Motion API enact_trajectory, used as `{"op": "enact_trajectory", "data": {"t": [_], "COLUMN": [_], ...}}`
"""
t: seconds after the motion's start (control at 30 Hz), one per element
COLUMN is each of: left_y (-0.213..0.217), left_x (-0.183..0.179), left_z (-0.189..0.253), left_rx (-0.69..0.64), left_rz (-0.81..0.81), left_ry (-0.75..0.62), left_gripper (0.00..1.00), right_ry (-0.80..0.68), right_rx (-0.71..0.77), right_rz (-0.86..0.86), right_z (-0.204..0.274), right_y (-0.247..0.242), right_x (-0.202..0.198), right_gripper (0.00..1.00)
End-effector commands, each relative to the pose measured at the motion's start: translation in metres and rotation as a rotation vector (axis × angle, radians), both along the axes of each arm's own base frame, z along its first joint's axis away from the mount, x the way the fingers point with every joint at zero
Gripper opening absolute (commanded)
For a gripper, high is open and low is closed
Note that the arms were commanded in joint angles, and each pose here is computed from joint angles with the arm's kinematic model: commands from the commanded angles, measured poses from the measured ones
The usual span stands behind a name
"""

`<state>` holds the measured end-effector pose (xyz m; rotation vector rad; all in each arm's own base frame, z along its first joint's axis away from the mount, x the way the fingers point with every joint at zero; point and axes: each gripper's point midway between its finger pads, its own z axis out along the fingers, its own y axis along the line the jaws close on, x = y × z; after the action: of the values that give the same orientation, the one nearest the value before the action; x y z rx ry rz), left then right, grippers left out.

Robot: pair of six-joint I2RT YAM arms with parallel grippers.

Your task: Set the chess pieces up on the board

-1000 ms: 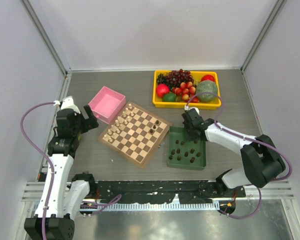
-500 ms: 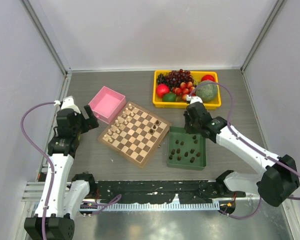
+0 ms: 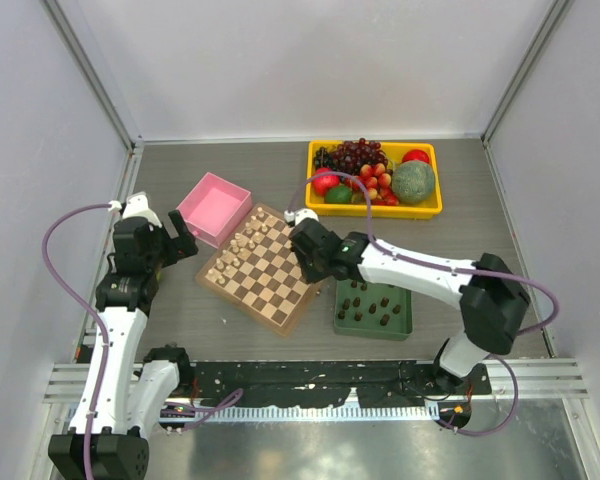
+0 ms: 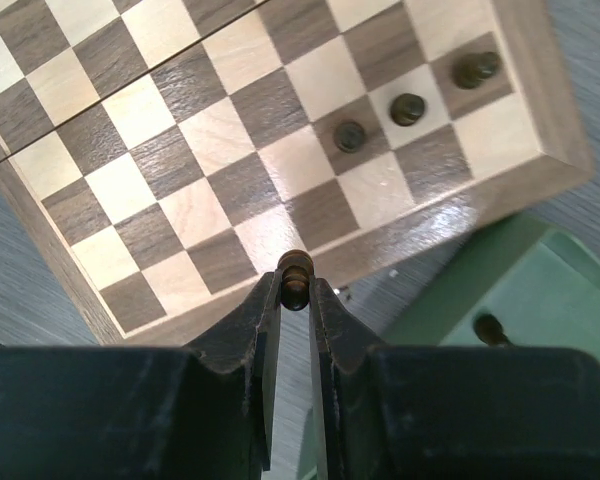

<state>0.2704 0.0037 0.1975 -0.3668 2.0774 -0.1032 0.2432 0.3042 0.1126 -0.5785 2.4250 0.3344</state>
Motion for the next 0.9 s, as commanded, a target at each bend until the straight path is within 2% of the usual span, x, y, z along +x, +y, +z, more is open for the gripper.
{"op": "enact_trajectory", "data": {"t": [0.0, 0.87], "left_y": [-0.002, -0.004], "left_x": [0.005, 0.006], "left_z": [0.020, 0.020], "left_rx": [-0.012, -0.019], "left_rz": [-0.009, -0.015], "left_ry": [-0.057, -0.054], "left_gripper": [0.99, 0.99], "right_ry": [-0.016, -0.042], "right_rx": [0.059, -0.056], "right_rz": [0.015, -0.016], "right_z": [0.011, -0.030], "right_y": [0.035, 0.044], "right_x": [0.008, 0.036], "right_gripper": [0.18, 0.20]}}
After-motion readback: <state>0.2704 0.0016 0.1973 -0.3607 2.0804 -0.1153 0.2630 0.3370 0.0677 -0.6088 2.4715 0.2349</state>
